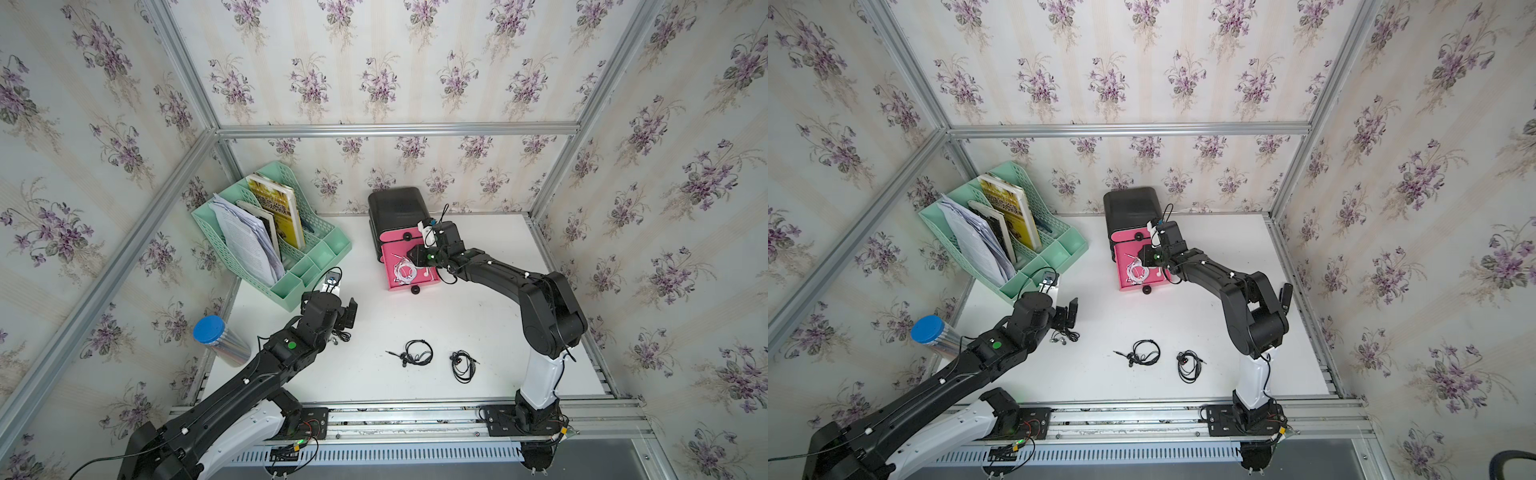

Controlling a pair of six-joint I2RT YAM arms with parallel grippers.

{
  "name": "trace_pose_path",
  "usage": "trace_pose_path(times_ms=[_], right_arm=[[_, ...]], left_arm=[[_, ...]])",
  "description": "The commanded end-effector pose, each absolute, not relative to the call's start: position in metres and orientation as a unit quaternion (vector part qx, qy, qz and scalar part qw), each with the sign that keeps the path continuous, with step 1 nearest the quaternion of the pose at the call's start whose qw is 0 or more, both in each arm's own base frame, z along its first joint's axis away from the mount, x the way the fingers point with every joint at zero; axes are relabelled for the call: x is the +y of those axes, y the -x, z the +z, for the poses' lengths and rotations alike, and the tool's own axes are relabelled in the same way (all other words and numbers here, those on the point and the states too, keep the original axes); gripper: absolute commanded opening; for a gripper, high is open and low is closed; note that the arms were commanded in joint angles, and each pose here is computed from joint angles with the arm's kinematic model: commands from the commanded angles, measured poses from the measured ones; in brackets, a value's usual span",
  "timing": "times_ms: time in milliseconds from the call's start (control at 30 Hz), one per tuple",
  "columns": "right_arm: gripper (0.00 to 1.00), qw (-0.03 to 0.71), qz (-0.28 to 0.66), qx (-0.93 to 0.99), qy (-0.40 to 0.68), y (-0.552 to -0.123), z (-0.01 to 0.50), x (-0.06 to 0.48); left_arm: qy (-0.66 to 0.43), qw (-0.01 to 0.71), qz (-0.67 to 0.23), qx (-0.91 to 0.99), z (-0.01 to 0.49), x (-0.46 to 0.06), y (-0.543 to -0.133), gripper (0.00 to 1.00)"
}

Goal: Place the wired earphones into the drawer by color
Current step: Adjust the wired earphones in the drawer.

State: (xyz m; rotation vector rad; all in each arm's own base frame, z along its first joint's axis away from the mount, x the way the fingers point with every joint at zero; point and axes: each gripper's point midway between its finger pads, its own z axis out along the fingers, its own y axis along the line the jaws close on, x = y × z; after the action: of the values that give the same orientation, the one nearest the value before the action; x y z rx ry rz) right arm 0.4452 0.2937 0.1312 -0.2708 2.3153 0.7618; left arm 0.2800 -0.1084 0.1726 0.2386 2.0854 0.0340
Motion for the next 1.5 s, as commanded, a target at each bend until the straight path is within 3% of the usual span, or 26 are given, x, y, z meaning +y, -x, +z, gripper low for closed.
trace_pose_path(times_ms=[0,633,1467], right_arm=[[0.26,0.33,0.297,0.89,0.108,-0.443,0.132,0.302],[0.36,0.37,0.174,0.911,0.061,-0.446,0.13,0.252],[0.3,0.319,0.126,0.934,0.098,-0.454,0.075,0.26]], left_arm=[[-0.095,0.509,0.009,0.856,0.179,-0.11,-0.283,0.99],[-0.097,0.509,0.002,0.856,0.179,-0.112,-0.282,0.99],[-0.096,0.509,0.005,0.855,0.18,-0.111,-0.282,0.99]])
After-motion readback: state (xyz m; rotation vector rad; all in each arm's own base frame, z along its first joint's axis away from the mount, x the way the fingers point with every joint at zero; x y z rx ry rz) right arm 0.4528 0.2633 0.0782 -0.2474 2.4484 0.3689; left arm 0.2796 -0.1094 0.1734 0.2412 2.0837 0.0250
